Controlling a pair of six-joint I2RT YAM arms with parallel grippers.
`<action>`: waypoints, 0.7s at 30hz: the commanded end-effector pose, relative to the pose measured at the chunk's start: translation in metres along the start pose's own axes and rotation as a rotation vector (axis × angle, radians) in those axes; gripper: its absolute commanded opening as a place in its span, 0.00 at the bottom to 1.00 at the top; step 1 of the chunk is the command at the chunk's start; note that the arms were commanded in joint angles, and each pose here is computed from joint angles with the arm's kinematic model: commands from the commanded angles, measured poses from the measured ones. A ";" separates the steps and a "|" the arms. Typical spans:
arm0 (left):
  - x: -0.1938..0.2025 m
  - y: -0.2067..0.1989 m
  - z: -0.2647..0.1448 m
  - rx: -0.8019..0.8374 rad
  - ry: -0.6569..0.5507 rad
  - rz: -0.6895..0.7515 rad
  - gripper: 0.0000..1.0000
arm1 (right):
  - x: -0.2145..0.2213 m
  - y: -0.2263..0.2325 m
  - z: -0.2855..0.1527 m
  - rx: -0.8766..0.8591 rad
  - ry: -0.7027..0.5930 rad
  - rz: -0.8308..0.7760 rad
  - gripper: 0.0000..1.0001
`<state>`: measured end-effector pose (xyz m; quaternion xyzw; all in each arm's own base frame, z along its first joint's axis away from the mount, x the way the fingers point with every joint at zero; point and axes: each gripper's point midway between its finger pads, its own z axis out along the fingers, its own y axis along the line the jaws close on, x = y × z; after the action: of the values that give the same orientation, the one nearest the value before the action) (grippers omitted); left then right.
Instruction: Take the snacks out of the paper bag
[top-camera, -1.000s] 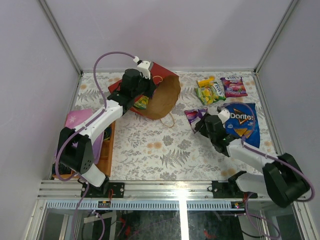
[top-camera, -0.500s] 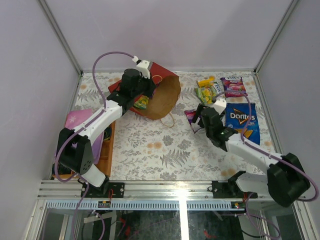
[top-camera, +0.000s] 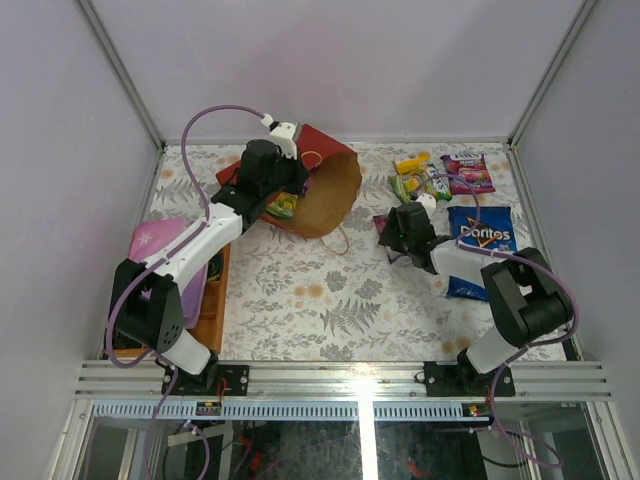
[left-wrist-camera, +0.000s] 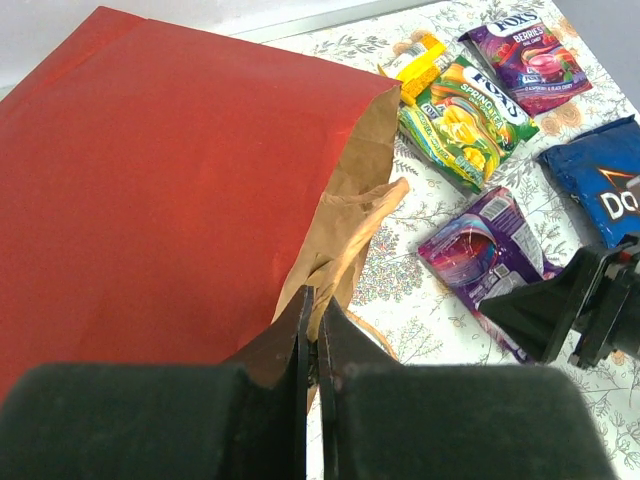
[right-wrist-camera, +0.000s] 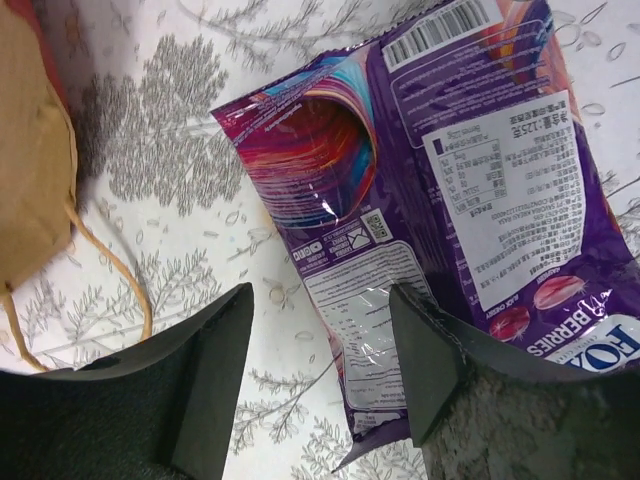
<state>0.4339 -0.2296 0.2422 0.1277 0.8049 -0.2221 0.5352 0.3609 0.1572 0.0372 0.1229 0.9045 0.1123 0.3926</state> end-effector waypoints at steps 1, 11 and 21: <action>-0.019 0.005 -0.006 -0.017 -0.069 0.017 0.00 | 0.003 -0.025 0.010 0.029 0.022 0.101 0.66; -0.019 0.009 -0.007 -0.020 -0.068 0.015 0.00 | -0.017 -0.050 0.011 0.056 0.011 0.236 0.70; -0.020 0.008 -0.006 -0.005 -0.070 0.012 0.00 | -0.075 -0.044 -0.054 0.016 -0.187 0.177 0.71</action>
<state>0.4384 -0.2204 0.2416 0.1203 0.8064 -0.2150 0.5375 0.3697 0.1031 0.0803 0.2253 0.8689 0.1469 0.4155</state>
